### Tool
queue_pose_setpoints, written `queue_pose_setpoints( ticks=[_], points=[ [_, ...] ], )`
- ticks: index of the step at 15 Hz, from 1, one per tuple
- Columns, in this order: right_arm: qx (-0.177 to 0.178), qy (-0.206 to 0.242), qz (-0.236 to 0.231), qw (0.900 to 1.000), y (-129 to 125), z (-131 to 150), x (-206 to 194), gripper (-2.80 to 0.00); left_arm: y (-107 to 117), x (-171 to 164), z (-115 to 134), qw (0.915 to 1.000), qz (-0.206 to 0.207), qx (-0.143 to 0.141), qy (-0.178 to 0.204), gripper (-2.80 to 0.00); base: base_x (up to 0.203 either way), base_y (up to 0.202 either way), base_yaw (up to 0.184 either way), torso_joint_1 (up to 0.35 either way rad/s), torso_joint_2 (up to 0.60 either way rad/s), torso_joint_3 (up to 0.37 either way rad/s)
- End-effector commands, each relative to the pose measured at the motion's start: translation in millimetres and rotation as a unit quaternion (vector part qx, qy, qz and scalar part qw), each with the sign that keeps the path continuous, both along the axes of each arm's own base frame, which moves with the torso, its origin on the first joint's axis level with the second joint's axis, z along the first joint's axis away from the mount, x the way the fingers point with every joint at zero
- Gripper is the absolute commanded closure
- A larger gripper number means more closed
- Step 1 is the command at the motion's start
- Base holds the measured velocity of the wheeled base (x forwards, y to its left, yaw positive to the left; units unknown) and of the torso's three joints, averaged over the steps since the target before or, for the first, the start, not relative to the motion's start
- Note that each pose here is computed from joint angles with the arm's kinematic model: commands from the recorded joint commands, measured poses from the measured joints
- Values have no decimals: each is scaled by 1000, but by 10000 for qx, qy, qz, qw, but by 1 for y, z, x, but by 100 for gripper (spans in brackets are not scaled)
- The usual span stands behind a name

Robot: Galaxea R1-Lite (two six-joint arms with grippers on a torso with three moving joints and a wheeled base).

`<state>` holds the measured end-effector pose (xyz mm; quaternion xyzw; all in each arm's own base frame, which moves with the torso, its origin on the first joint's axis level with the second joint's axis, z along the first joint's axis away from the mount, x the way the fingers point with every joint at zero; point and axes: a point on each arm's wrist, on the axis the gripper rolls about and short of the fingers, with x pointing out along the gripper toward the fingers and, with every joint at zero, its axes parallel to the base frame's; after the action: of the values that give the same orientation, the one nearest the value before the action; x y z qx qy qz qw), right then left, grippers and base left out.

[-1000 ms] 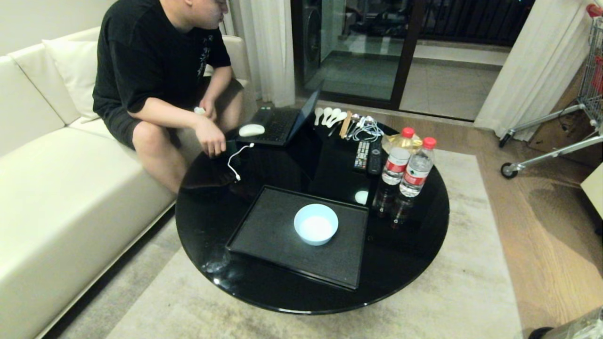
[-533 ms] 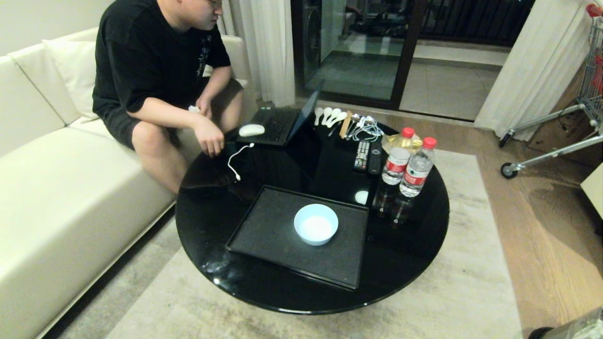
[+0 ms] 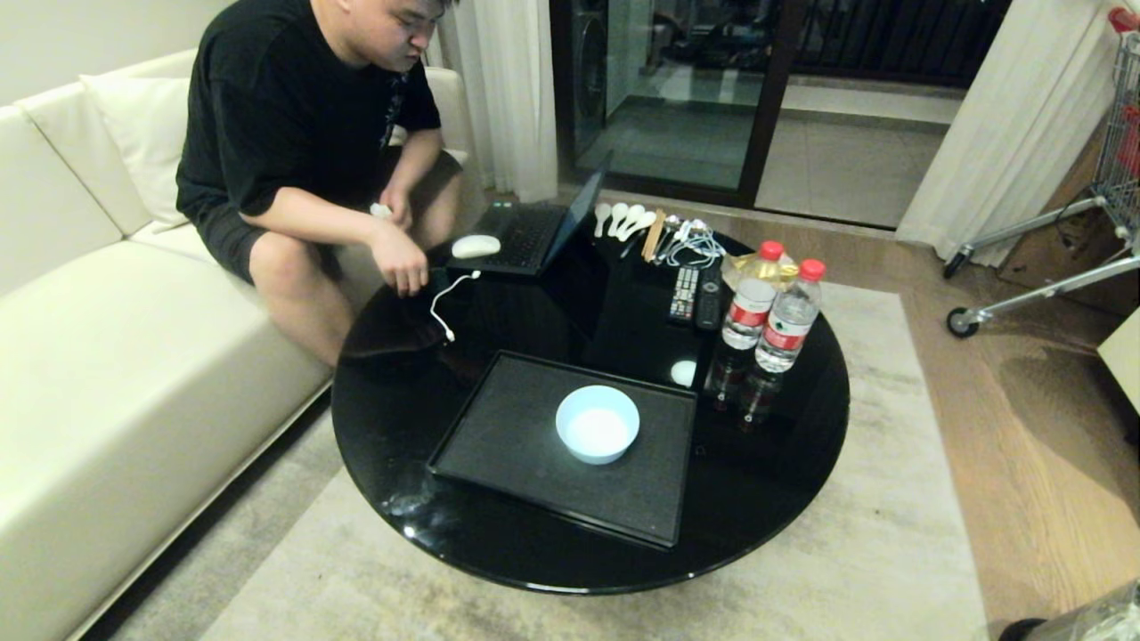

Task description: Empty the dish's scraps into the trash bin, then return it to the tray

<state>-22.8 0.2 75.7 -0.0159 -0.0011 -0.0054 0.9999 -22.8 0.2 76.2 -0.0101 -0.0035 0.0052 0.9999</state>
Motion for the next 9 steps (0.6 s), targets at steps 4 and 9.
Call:
queue_pose_setpoints(
  ticks=[4, 9],
  points=[
    [-18, 5, -7, 10000, 0, 0, 0, 0, 0, 0, 0, 10000, 2, -6, -4, 0, 0, 0, 0, 0, 0, 0],
    [-39, -3, 8, 10000, 0, 0, 0, 0, 0, 0, 0, 10000, 2, -6, -4, 0, 0, 0, 0, 0, 0, 0]
  ],
)
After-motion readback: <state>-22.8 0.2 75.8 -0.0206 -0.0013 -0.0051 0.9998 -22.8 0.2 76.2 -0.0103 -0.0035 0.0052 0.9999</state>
